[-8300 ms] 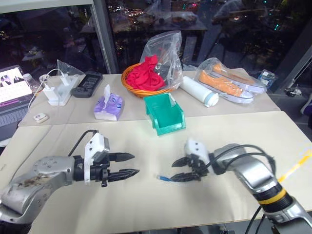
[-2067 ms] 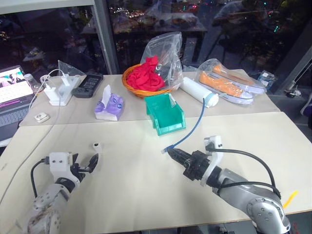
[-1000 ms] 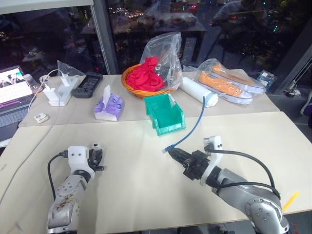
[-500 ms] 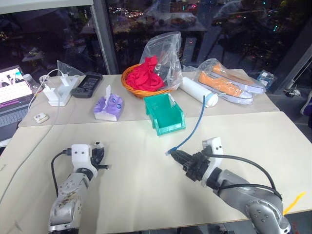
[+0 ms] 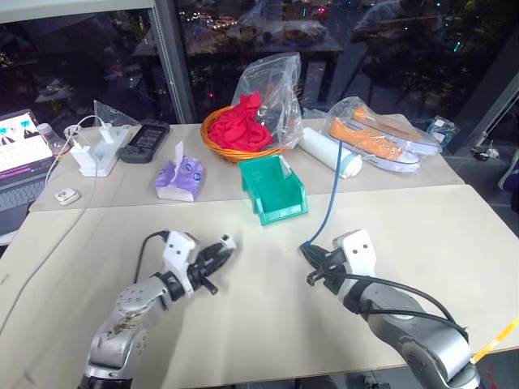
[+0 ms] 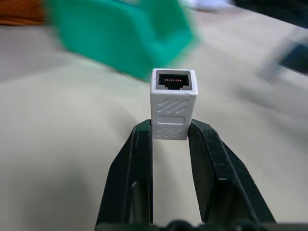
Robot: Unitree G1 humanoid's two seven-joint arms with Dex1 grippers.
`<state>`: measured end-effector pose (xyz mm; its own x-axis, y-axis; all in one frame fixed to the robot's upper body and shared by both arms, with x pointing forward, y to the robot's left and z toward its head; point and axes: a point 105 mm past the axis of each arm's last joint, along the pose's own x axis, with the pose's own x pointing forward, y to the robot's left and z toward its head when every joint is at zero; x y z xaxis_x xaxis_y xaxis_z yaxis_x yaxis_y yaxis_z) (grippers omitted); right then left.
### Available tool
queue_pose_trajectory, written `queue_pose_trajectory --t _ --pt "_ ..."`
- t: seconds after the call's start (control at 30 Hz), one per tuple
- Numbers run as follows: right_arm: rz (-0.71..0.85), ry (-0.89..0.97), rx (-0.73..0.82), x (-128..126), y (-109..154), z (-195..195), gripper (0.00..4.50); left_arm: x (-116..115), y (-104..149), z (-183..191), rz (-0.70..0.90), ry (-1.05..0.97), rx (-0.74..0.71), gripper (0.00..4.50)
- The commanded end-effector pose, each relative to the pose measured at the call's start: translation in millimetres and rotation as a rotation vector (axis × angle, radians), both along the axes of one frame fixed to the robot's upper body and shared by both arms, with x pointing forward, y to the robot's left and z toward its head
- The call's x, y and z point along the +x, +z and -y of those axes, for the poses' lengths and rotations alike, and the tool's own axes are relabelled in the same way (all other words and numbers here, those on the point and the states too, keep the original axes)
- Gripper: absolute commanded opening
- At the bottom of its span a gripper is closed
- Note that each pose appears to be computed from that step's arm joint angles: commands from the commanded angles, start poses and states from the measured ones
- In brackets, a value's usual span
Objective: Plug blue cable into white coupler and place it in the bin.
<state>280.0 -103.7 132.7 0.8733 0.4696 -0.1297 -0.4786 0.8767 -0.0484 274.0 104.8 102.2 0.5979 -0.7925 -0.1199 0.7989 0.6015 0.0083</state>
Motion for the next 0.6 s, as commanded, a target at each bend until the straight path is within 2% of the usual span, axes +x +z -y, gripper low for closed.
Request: queue_pose_trajectory --t 0.03,0.2,0.33,0.43,0.6 --pt "0.138 0.017 0.016 -10.5 32.3 -0.9 0.00 -3.7 -8.0 21.8 0.023 -0.155 0.023 0.61" --pt "0.145 0.070 -0.009 -29.7 34.3 -8.0 0.00 1.3 -26.6 35.5 0.015 -0.222 0.055 0.61" --pt "0.077 0.068 -0.018 -36.3 22.5 -8.9 0.00 9.3 -40.4 50.3 0.051 -0.259 0.125 0.61" --pt "0.018 0.078 0.006 -39.4 15.3 -13.0 0.00 15.6 -36.9 62.3 0.060 -0.261 0.107 0.61" --pt "-0.063 0.093 0.012 -43.4 6.2 -14.7 0.00 12.4 -38.8 72.1 0.100 -0.302 0.143 0.61"
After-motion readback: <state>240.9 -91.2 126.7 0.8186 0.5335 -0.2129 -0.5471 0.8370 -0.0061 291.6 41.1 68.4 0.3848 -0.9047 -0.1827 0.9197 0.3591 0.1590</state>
